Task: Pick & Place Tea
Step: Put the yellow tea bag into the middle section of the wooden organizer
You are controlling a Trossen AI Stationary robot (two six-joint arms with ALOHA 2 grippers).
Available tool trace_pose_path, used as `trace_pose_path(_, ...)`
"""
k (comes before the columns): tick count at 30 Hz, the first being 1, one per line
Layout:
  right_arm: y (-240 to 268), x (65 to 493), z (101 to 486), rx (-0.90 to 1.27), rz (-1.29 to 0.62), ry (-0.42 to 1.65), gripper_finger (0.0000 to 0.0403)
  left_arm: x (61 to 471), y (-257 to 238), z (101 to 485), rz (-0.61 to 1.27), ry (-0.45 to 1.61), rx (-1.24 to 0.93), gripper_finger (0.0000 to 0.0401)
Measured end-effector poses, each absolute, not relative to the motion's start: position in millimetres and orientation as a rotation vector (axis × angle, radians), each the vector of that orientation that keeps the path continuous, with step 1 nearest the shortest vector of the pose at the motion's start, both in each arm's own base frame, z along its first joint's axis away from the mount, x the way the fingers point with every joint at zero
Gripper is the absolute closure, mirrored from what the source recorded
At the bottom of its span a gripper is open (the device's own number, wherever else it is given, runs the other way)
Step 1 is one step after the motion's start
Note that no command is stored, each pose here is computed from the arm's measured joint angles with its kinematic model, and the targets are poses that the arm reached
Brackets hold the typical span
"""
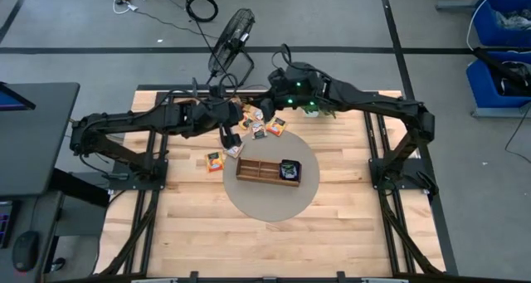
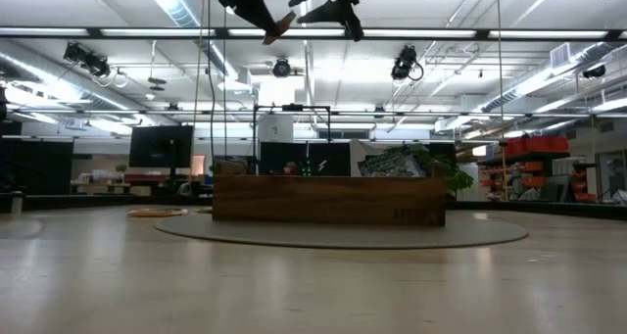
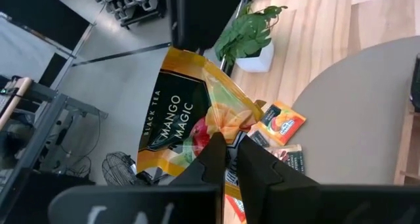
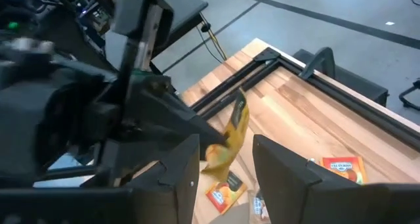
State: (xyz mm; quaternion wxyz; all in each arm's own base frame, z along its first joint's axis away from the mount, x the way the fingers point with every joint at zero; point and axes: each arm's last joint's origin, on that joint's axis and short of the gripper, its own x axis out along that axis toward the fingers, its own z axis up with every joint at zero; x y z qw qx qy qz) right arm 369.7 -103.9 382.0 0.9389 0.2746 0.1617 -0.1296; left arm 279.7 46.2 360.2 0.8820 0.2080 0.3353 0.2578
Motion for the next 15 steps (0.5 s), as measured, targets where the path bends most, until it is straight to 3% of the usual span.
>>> trace_pose_path(15, -106, 381, 376, 0.587, -0.229, 0.302, 0.0220, 281, 46, 362, 0.521, 0.670, 0.426, 0.0378)
